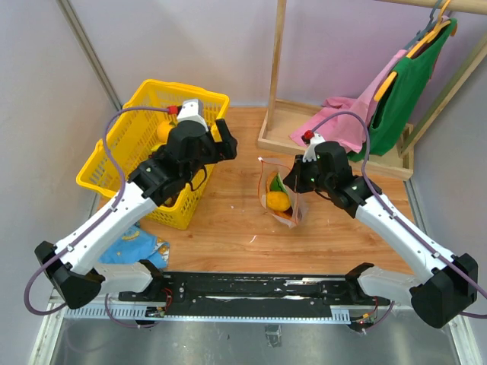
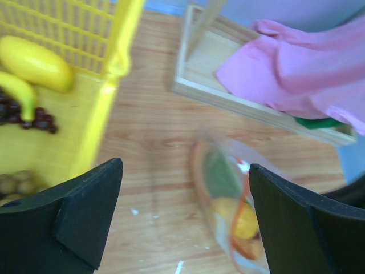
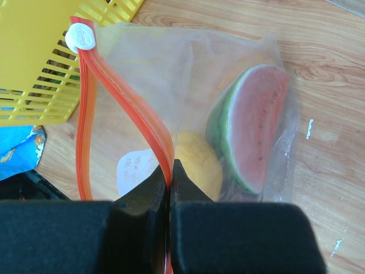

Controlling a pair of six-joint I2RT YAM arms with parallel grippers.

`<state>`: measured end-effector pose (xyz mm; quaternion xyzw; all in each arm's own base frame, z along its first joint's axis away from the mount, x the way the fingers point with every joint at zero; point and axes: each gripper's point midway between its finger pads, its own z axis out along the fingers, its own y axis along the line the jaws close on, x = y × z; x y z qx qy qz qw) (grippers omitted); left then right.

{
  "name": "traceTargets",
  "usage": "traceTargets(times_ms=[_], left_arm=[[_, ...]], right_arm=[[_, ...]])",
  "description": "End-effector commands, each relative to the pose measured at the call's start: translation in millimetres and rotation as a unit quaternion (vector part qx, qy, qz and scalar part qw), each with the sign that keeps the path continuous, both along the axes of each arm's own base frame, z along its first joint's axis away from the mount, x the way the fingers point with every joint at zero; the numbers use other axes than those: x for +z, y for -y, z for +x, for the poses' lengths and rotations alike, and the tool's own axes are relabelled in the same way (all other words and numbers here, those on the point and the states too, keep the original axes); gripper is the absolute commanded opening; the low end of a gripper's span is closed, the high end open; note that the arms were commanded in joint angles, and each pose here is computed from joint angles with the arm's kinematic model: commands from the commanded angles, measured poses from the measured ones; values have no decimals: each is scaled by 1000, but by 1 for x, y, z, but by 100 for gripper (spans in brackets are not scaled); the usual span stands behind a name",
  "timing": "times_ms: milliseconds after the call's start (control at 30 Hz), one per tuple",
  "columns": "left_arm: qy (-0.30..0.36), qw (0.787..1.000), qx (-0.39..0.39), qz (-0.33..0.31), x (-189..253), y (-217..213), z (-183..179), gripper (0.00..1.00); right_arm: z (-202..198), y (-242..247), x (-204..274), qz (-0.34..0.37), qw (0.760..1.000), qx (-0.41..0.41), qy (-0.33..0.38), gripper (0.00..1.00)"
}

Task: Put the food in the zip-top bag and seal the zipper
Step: Pick up the fake fruit from the bin.

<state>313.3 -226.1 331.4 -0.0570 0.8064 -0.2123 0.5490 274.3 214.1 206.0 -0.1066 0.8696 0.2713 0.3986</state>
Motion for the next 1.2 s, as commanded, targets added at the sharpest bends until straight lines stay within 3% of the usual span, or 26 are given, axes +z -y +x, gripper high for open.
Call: traceTargets(times_ms=[0, 400, 767, 1167], left_arm=[[-8, 998, 20, 56, 2, -44, 6, 96], [-116, 970, 126, 174, -49, -167, 40, 99], [-221, 905, 167, 322, -132, -247, 81, 97], [-330, 860, 193, 339, -213, -297, 107, 92]], right_arm=[[-1, -1, 19, -6, 999, 14, 31, 3], [0, -3, 18, -15, 999, 28, 32, 3], [0, -8, 14, -12, 999, 42, 27, 2], [2, -8, 12, -20, 998, 46, 30, 3]])
